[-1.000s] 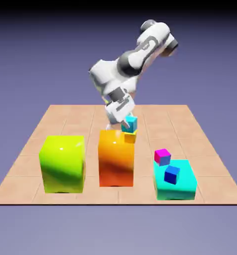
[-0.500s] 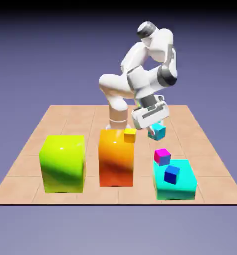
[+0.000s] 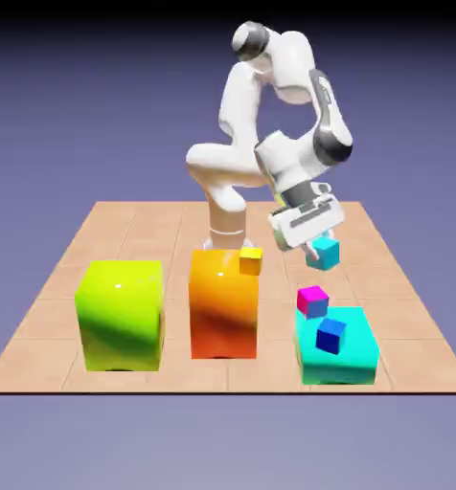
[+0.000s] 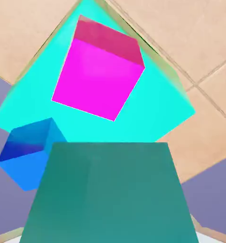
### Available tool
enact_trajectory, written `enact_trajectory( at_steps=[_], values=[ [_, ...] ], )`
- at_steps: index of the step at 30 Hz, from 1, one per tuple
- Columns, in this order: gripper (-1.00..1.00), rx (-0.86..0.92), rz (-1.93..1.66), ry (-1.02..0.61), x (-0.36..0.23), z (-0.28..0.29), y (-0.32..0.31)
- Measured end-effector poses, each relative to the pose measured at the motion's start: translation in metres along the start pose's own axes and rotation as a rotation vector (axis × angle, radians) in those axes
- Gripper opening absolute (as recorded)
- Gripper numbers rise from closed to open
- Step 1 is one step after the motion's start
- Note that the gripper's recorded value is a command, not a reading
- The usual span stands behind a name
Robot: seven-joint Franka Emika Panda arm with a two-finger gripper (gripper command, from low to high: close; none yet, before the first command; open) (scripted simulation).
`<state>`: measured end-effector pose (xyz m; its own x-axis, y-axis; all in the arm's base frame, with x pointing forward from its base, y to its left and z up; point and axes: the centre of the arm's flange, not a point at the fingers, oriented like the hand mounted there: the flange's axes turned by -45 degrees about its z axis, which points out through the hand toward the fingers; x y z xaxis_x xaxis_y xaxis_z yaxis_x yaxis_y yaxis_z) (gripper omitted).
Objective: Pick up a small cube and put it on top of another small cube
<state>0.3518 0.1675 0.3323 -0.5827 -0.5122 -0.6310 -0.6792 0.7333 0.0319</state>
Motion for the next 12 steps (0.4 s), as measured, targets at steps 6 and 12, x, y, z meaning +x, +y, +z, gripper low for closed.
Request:
enact_trajectory(
  at_steps=[6, 12],
  values=[
    [-1.00, 0.022, 0.014, 0.056, 0.017, 0.026, -0.005],
    [1.00, 0.047, 0.011, 0.131, 0.037, 0.048, -0.006]
  ],
)
